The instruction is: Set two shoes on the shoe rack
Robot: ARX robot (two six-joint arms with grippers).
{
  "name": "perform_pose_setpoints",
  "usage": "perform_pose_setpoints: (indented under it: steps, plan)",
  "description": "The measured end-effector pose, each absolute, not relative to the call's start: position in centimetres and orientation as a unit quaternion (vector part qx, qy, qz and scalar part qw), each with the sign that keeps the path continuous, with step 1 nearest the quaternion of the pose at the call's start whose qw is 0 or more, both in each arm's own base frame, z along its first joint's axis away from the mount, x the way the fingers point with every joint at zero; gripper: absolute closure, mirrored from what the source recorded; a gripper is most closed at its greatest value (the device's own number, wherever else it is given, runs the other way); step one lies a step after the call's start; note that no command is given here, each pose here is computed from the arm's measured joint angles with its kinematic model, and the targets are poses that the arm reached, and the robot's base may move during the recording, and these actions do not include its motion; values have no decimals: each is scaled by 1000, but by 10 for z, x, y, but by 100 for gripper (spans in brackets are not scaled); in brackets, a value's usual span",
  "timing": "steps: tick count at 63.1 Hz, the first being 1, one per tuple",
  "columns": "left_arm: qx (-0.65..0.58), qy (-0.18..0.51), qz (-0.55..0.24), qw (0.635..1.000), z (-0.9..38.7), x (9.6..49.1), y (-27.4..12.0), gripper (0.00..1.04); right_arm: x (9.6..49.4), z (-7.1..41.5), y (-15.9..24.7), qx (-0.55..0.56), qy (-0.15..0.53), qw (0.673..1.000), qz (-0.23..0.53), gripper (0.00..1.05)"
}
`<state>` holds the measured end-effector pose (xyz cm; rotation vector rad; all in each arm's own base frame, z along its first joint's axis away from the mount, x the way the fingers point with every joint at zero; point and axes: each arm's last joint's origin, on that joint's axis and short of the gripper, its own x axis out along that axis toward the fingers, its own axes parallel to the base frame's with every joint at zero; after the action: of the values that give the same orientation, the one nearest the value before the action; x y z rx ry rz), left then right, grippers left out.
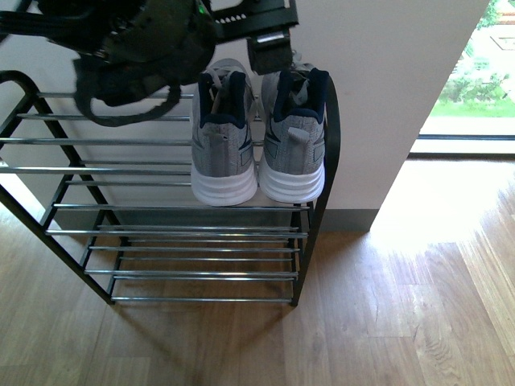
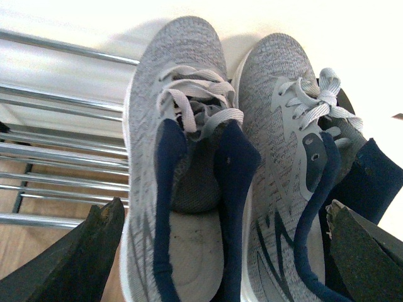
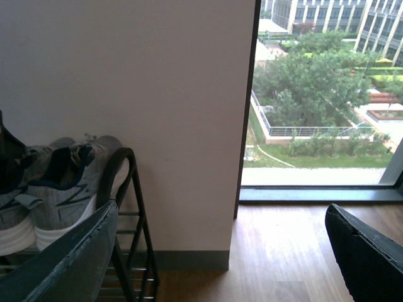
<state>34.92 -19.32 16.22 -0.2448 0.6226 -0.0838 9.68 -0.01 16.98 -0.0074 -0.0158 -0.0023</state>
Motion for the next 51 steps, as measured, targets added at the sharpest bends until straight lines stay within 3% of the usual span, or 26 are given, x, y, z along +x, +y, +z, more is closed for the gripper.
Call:
perform_pose_setpoints:
  steps: [13,18,29,47,51]
  plan:
    - [-72,251,14,965,188,332,-160,11,97,170,0,-4,-8,1000,-1,9]
    - [-59,133,6,989,183,326,-145,25,97,170,0,-4,-8,1000,0,9]
    - [-26,13,-8,1000,178,282,-99,54,97,170,0,-4,-8,1000,0,9]
    - [-7,7,-8,1000,172,230,-52,102,97,170,0,-4,-8,1000,0,9]
    - [-8,-4,-4,1000,170,219,-44,104,97,170,0,-4,-8,1000,0,9]
